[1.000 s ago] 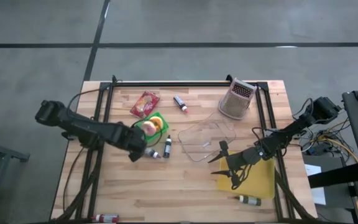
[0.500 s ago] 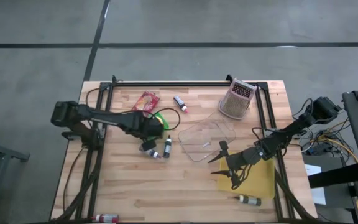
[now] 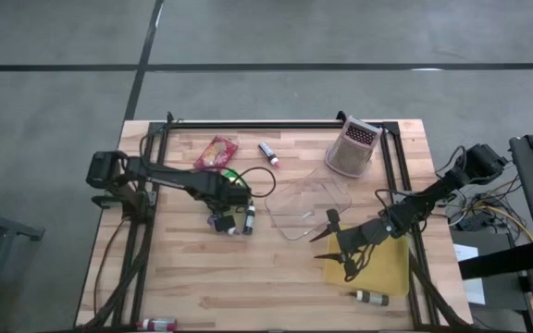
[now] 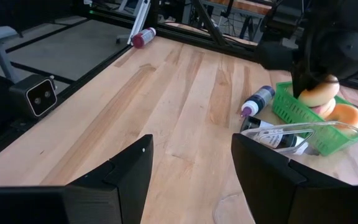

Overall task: Pick & Place Food Item
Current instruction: Put the black donut into the green bin

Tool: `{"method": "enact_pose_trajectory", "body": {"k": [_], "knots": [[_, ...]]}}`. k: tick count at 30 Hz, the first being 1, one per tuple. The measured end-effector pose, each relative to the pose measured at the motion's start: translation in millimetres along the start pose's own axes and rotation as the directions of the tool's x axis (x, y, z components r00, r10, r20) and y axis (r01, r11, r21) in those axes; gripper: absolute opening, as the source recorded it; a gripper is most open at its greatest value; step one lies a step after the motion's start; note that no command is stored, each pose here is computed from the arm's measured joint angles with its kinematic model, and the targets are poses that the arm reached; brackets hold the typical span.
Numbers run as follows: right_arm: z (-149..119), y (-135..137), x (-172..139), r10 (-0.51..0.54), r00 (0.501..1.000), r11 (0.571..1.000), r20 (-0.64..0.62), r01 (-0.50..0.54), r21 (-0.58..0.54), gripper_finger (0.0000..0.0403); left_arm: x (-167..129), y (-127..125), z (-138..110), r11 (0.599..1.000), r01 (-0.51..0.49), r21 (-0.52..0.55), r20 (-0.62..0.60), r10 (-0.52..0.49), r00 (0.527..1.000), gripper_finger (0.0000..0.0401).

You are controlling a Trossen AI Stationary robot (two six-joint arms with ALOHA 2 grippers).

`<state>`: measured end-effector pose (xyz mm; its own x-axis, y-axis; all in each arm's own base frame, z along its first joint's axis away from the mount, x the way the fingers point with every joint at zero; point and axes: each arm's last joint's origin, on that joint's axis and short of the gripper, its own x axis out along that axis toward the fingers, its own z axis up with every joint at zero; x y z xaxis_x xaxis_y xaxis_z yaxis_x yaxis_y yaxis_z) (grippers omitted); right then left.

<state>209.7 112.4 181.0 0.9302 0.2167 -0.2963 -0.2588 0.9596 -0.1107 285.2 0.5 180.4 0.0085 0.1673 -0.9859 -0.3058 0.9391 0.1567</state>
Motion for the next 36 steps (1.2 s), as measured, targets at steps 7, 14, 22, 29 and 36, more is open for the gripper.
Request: {"method": "enact_pose_trajectory", "body": {"k": [7, 14, 22, 29, 36], "knots": [[0.2, 0.0, 0.0, 0.000, 1.000, 1.000, 0.002, 0.000, 0.001, 0.0214, -8.3, 1.2, -0.9, 1.000, 0.032, 0.001, 0.029, -0.032, 0.999, 0.0023], [0.0, 0.0, 0.0, 0.000, 1.000, 1.000, 0.000, 0.000, 0.000, 0.0214, -7.7, 1.5, -1.2, 0.999, 0.033, -0.004, 0.026, -0.033, 0.999, 0.0028], [-0.1, 0.0, 0.0, 0.001, 1.000, 1.000, -0.001, -0.001, -0.001, 0.0214, -7.6, 1.2, -1.4, 0.999, 0.044, 0.002, 0.022, -0.044, 0.999, 0.0131], [0.0, 0.0, -0.1, 0.002, 1.000, 1.000, -0.001, -0.002, -0.001, 0.0214, -7.5, 1.3, -1.5, 0.999, 0.040, 0.006, 0.022, -0.040, 0.999, 0.0244], [-0.1, 0.1, -0.1, 0.004, 1.000, 1.000, -0.001, -0.004, -0.001, 0.0214, -9.0, 0.3, -1.0, 0.998, 0.064, 0.011, 0.017, -0.064, 0.998, 0.0293]]}}
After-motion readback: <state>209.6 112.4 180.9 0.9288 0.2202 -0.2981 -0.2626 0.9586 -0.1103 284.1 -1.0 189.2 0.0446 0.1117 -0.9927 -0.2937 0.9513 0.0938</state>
